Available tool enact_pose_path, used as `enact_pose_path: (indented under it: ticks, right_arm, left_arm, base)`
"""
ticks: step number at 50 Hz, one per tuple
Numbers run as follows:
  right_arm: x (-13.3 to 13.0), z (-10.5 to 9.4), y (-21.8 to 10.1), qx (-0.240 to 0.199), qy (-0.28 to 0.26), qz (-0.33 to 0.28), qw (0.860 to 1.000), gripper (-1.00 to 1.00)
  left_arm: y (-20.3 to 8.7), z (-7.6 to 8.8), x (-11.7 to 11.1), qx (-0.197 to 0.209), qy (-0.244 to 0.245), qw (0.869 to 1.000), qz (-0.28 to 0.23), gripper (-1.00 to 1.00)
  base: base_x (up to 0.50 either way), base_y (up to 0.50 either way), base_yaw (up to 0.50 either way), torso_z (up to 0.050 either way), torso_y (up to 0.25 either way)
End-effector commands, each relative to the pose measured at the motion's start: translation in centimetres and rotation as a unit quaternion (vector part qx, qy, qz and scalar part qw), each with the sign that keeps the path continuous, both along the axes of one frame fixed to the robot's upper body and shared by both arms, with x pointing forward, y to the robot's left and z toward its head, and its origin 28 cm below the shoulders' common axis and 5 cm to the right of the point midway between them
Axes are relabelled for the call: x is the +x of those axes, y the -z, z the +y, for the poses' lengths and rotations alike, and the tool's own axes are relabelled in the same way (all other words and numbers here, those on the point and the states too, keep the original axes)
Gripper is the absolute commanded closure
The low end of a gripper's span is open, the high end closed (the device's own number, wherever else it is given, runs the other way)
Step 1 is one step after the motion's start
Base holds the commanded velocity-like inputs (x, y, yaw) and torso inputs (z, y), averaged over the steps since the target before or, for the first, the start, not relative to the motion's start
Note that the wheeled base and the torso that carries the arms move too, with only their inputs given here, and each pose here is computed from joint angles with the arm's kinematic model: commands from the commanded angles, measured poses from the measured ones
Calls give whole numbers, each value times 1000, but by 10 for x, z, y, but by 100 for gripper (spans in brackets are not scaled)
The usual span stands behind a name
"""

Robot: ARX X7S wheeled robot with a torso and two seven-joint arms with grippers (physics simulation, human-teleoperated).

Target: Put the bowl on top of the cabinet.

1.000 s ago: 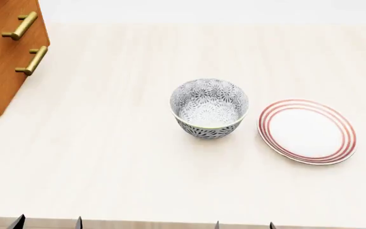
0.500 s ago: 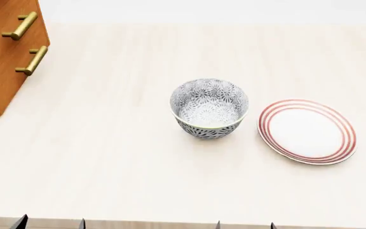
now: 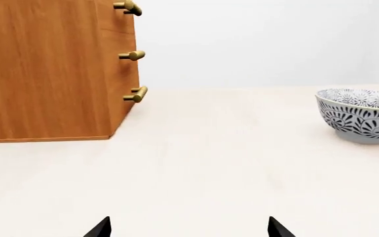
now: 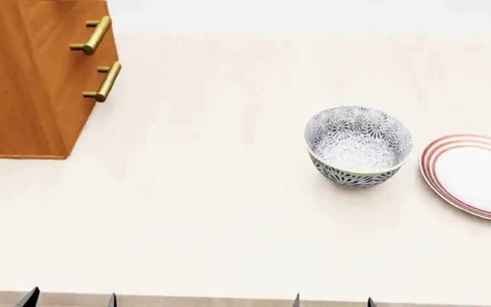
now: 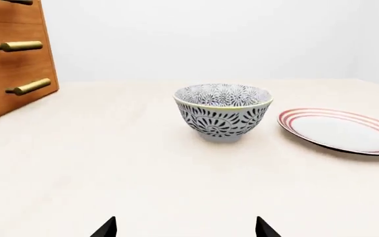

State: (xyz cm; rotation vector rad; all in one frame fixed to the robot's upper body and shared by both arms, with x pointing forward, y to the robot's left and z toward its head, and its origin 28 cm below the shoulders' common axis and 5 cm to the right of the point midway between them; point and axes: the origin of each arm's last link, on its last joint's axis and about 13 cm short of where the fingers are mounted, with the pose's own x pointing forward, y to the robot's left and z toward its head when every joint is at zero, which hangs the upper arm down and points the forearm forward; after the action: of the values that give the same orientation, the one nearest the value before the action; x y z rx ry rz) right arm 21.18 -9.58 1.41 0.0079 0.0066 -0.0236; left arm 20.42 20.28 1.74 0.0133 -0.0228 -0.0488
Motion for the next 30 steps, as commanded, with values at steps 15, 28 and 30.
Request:
enact_pose_path:
  ticks: [15, 28, 30]
  right_arm:
    - [-3, 1, -3, 6, 7, -2, 1000, -100]
    - [-44, 3, -27, 12, 54, -70, 996, -100]
    - [-51, 3, -29, 12, 54, -81, 995, -100]
  left_arm:
    - [-6, -1, -8, -5, 4, 1000, -21, -100]
    - [-23, -10, -35, 17, -2, 998, -54, -100]
    - [-27, -12, -41, 19, -6, 998, -64, -100]
  base:
    - [0, 300, 0, 0, 0]
    - [0, 0, 0, 0, 0]
    - [0, 0, 0, 0, 0]
